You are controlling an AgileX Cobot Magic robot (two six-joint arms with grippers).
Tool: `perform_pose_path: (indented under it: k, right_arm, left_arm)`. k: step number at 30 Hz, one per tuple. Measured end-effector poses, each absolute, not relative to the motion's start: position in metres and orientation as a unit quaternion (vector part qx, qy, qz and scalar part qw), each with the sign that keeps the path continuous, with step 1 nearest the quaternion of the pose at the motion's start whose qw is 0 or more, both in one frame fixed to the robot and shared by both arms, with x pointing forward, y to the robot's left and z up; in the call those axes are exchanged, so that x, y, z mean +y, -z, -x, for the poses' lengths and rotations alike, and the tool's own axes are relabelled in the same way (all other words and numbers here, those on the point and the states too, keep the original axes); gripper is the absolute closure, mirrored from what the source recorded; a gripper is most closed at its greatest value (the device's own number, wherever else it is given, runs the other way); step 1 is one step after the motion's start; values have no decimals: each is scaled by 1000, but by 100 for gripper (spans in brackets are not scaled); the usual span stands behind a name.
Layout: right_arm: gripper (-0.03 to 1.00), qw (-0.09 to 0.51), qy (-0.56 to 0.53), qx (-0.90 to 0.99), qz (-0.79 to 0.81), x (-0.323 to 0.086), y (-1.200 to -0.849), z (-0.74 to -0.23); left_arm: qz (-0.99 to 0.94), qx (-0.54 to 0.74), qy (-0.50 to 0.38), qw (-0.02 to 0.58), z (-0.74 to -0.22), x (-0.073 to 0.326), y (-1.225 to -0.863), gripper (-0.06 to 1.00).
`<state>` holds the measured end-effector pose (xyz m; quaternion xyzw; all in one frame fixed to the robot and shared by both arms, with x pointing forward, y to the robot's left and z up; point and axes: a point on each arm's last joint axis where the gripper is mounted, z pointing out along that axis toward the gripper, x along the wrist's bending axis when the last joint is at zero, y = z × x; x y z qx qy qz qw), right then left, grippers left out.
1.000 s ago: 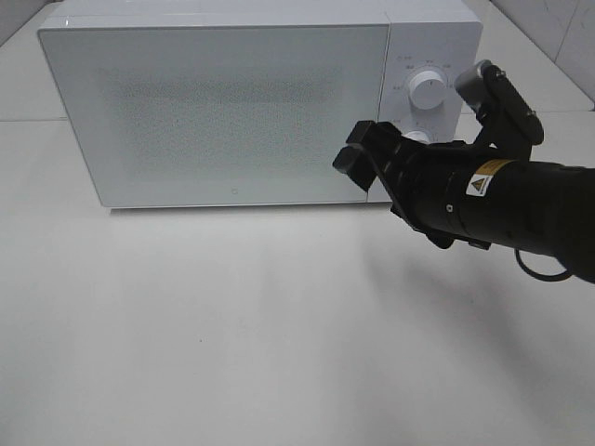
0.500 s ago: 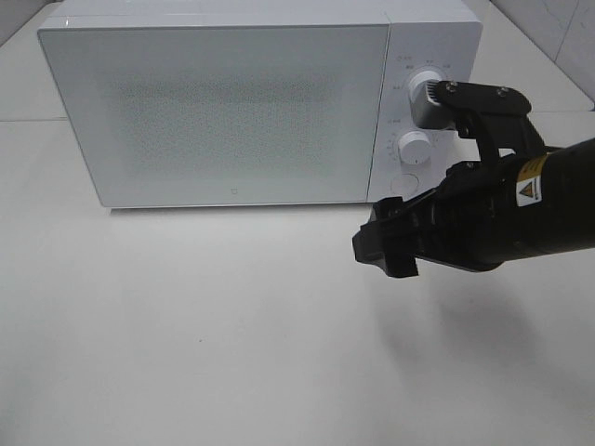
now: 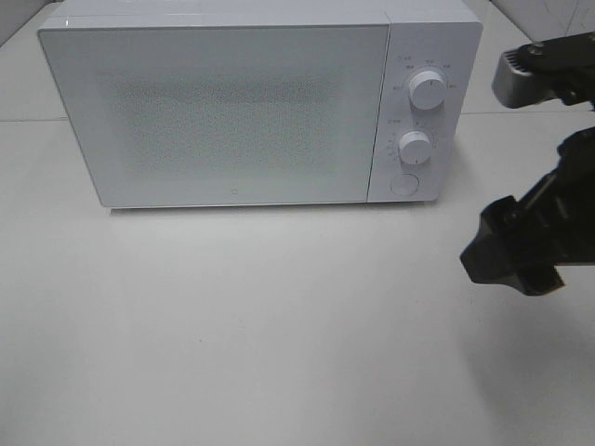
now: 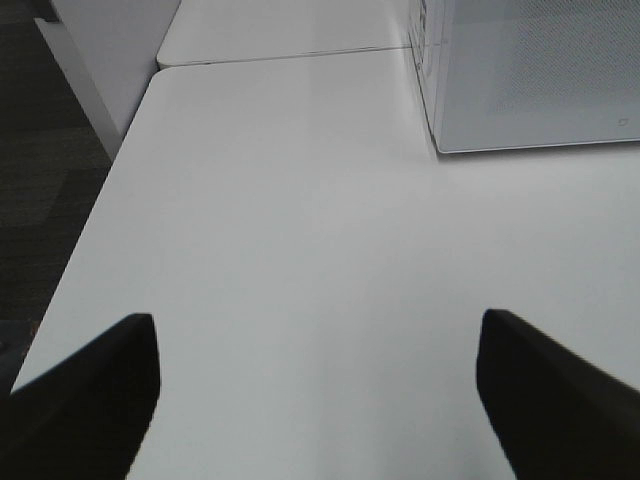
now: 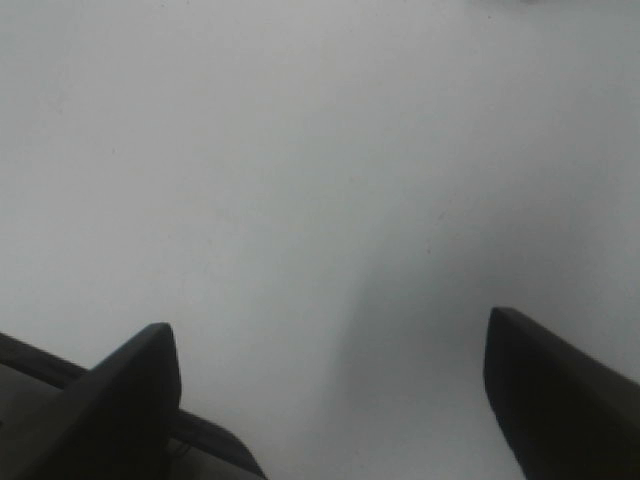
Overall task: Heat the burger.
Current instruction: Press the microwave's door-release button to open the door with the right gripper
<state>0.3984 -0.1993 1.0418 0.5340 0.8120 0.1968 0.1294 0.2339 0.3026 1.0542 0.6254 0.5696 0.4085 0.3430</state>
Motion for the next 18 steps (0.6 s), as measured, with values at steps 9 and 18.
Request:
perform_pose_path:
  k: [9, 18]
  right_arm:
    - [21, 140, -201, 810, -533, -225, -1065, -364]
    - [21, 157, -220, 802, -532, -252, -1061, -326]
  left_arm:
    - [-625, 570, -408, 343, -234, 303, -1054, 15]
    - [-625, 570, -408, 343, -234, 303, -1054, 15]
